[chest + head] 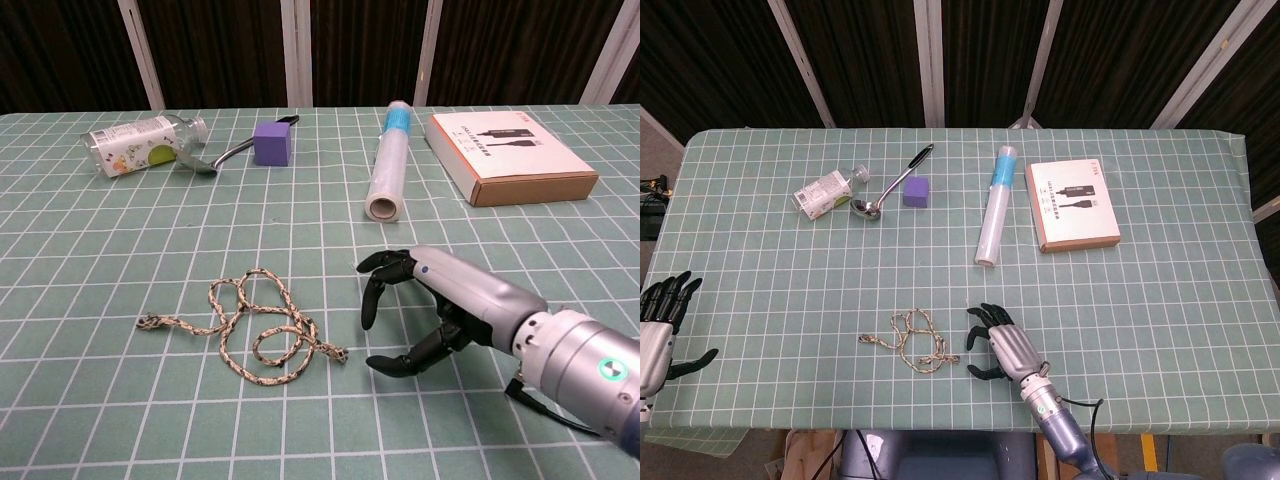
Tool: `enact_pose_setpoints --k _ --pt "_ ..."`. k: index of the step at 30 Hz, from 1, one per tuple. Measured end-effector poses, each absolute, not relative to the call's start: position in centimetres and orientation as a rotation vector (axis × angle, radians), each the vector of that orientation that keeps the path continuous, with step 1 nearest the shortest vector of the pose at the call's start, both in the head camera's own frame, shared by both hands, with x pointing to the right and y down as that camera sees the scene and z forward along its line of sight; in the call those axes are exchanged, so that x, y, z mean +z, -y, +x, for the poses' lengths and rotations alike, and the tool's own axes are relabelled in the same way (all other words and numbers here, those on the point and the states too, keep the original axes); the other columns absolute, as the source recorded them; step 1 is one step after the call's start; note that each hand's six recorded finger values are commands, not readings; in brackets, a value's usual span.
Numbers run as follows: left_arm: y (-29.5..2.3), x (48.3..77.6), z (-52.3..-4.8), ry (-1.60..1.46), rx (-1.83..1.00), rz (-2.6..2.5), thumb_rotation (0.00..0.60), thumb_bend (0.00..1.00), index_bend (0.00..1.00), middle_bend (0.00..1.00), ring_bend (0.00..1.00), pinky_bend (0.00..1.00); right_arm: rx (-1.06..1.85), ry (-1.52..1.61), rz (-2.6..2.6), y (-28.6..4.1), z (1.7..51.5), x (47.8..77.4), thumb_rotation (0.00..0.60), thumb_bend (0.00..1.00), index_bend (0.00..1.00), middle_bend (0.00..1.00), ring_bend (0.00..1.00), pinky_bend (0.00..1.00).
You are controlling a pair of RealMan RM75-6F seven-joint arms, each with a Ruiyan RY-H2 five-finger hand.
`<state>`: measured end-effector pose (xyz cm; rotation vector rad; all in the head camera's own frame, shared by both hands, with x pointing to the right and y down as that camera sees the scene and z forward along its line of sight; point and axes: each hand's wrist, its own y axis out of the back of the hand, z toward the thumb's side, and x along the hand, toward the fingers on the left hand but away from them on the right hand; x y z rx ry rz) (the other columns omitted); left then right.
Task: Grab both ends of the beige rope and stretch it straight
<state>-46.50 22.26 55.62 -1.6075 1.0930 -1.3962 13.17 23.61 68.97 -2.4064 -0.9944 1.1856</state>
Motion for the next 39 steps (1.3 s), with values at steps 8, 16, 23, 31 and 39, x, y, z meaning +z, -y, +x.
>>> enact_pose_setpoints --k 8,16,23,31,39 --pt "-22.1 55.7 -46.6 -1.099 -1.396 -1.614 0.6 0.07 0.0 0.0 0.0 0.0 1.192 1.016 -2.417 -24.0 12.3 69.5 0.6 0.31 0.56 0.17 0.0 0.0" --pt "-22.1 55.7 -46.5 -1.102 -1.394 -1.619 0.6 0.07 0.0 0.0 0.0 0.0 1.182 1.032 -2.424 -24.2 11.5 69.6 0.6 0.31 0.56 0.17 0.0 0.0" --pt "-22.1 55.7 -46.6 -1.108 -1.394 -1.622 0.6 0.07 0.0 0.0 0.0 0.0 1.194 1.029 -2.418 -24.2 11.3 69.8 0.6 0.31 0.56 0.17 0.0 0.0" --pt "-22.1 55.8 -46.5 -1.106 -1.395 -1.626 0.6 0.07 0.0 0.0 0.0 0.0 1.205 1.027 -2.426 -24.6 11.0 70.1 0.6 0.35 0.56 0.17 0.0 0.0" --pt "-22.0 55.9 -46.5 -1.108 -1.396 -1.627 0.6 0.07 0.0 0.0 0.0 0.0 1.21 1.025 -2.432 -25.0 10.6 70.2 0.6 0.35 0.56 0.17 0.0 0.0"
